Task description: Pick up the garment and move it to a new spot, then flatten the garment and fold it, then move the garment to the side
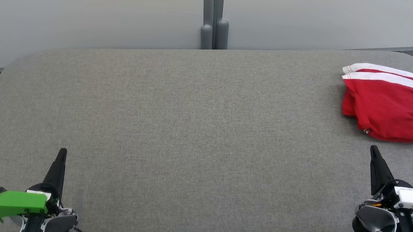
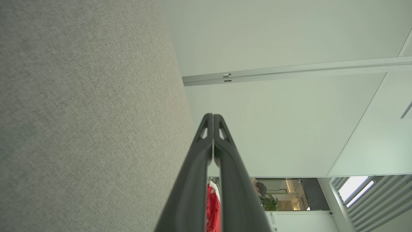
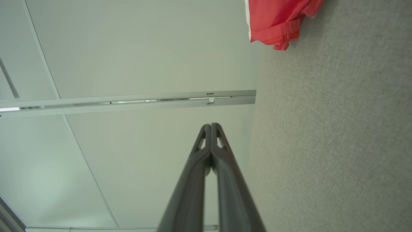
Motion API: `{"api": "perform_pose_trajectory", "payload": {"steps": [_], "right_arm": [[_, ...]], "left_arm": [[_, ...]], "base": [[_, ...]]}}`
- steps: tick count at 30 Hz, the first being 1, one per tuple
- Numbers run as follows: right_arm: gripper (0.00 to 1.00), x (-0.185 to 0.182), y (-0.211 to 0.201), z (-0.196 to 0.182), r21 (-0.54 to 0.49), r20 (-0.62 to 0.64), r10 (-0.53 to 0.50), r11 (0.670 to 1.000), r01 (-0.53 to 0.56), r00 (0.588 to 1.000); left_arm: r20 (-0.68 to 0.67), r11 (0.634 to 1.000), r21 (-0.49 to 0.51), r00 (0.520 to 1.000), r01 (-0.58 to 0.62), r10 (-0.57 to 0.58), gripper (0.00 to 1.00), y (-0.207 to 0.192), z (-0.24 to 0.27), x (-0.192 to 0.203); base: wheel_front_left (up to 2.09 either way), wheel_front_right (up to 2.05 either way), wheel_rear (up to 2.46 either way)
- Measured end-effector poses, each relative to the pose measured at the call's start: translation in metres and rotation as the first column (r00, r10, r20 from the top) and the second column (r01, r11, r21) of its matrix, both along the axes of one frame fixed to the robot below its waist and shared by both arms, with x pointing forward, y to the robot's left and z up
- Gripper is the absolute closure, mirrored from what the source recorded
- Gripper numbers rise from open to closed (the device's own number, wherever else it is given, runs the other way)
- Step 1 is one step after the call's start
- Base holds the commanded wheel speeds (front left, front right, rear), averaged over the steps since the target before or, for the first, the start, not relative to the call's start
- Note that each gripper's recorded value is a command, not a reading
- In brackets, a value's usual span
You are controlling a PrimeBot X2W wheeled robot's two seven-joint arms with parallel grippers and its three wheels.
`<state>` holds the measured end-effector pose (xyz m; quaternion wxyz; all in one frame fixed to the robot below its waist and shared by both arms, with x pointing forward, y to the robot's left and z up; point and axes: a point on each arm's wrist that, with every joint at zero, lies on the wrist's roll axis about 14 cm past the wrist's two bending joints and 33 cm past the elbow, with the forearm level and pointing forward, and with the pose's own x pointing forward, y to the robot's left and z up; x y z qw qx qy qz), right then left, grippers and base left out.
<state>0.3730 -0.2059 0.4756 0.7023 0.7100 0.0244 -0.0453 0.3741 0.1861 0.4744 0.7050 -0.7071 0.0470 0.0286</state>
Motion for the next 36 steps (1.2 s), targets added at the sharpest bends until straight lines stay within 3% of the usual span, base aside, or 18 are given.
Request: {"api": "perform_pose_trajectory", "payload": {"steps": [36], "right_arm": [[1.0, 0.0001, 0.0, 0.0002, 0.0, 0.001, 0.0, 1.0, 0.0, 1.0]], "left_arm": [[0.006, 1.0, -0.001, 1.0, -0.004, 0.004, 1.0, 0.0012, 0.0005, 0.0]], "base": [[0.0, 0.0, 0.0]]}}
